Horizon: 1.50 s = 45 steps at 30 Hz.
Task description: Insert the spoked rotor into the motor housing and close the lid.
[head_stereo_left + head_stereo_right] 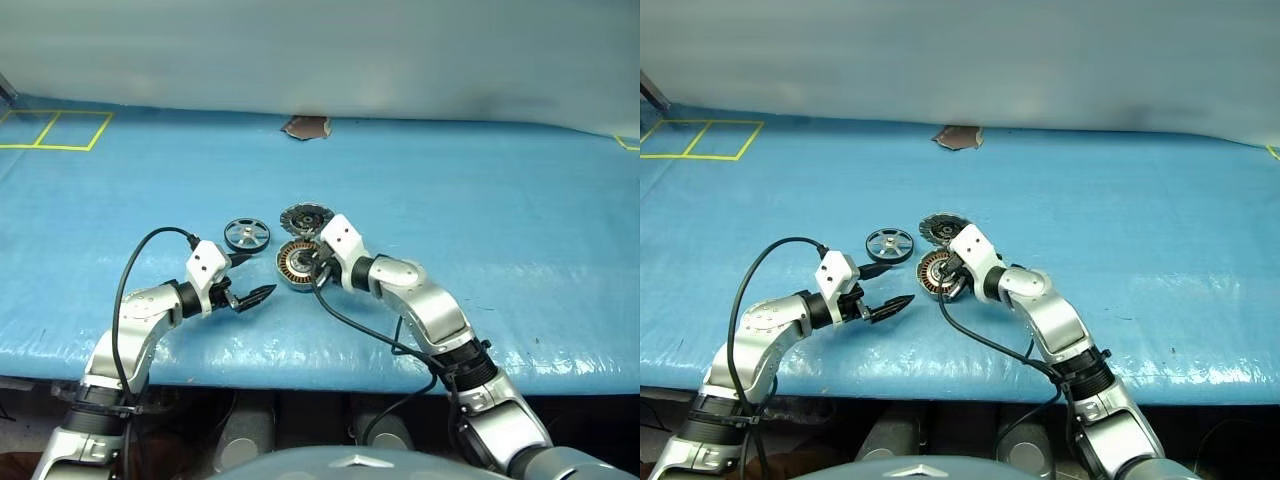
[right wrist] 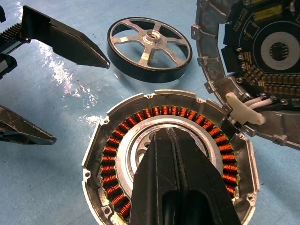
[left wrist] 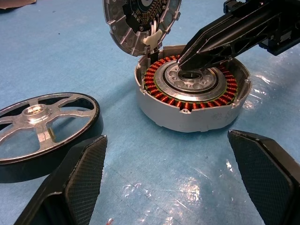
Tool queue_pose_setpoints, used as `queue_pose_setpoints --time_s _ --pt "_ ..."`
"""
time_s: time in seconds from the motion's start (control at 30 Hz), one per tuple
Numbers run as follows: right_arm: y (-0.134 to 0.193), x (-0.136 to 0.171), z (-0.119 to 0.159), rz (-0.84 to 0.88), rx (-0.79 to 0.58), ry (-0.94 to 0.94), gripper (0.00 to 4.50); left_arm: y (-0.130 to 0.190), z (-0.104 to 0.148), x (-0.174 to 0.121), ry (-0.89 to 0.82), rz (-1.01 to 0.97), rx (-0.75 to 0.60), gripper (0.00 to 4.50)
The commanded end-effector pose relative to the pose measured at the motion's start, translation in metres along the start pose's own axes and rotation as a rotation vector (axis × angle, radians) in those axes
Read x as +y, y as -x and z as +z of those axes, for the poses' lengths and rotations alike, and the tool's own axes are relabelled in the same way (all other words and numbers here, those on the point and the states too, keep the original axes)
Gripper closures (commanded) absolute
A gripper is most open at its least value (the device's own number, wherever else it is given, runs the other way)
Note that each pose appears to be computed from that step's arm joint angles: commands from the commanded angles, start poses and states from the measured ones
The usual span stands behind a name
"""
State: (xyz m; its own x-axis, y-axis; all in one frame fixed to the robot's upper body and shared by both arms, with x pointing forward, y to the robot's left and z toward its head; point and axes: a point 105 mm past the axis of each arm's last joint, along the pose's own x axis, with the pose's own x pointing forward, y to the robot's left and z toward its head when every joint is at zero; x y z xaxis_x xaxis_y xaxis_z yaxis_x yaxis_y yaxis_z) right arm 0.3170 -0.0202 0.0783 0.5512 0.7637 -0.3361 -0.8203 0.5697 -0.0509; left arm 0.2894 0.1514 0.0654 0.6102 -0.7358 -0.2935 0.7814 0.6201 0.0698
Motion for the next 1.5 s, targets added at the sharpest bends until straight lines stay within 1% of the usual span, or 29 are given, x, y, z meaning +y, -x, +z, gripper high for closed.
queue_pose_setpoints --time_s 0.03,0.17,0.37,0.47,0.73,0.9,1.0,1.1,1.2,1.27,1.37,1.5 --pt "0.001 0.007 0.01 0.024 -0.04 0.01 4.48 0.001 0.01 0.002 -0.038 0.005 -0.027 0.0" --pt "0.0 0.008 0.007 0.029 -0.024 0.01 4.48 0.001 0.01 0.003 -0.038 0.006 -0.027 0.0" --pt "-0.003 0.003 -0.008 0.013 0.029 -0.003 4.48 0.001 0.01 0.002 -0.041 0.008 -0.026 0.0" --pt "-0.003 0.007 -0.014 0.031 0.057 -0.001 4.48 0.001 0.01 0.003 -0.04 0.011 -0.027 0.0" --pt "-0.006 0.002 -0.033 0.007 0.171 0.122 4.48 0.002 0.009 0.003 -0.036 0.017 -0.025 0.0" --pt "-0.008 0.003 -0.044 0.029 0.245 0.203 4.48 0.002 0.009 0.003 -0.033 0.021 -0.026 0.0" --pt "-0.009 0.003 -0.048 0.036 0.267 0.232 4.48 0.002 0.009 0.003 -0.032 0.023 -0.026 0.0" --pt "-0.008 0.004 -0.047 0.037 0.253 0.23 4.48 0.003 0.009 0.003 -0.024 0.025 -0.028 0.0" --pt "-0.008 0.007 -0.028 0.041 0.147 0.147 4.48 0.003 0.008 0.003 -0.012 0.021 -0.028 0.0" --pt "-0.006 0.008 -0.018 0.045 0.104 0.121 4.48 0.003 0.008 0.003 -0.008 0.019 -0.027 0.0" --pt "-0.004 0.01 -0.009 0.05 0.073 0.118 4.48 0.003 0.008 0.004 -0.011 0.017 -0.026 0.0" --pt "-0.004 0.011 -0.005 0.045 0.06 0.114 4.48 0.001 0.009 0.004 -0.015 0.011 -0.026 0.0"
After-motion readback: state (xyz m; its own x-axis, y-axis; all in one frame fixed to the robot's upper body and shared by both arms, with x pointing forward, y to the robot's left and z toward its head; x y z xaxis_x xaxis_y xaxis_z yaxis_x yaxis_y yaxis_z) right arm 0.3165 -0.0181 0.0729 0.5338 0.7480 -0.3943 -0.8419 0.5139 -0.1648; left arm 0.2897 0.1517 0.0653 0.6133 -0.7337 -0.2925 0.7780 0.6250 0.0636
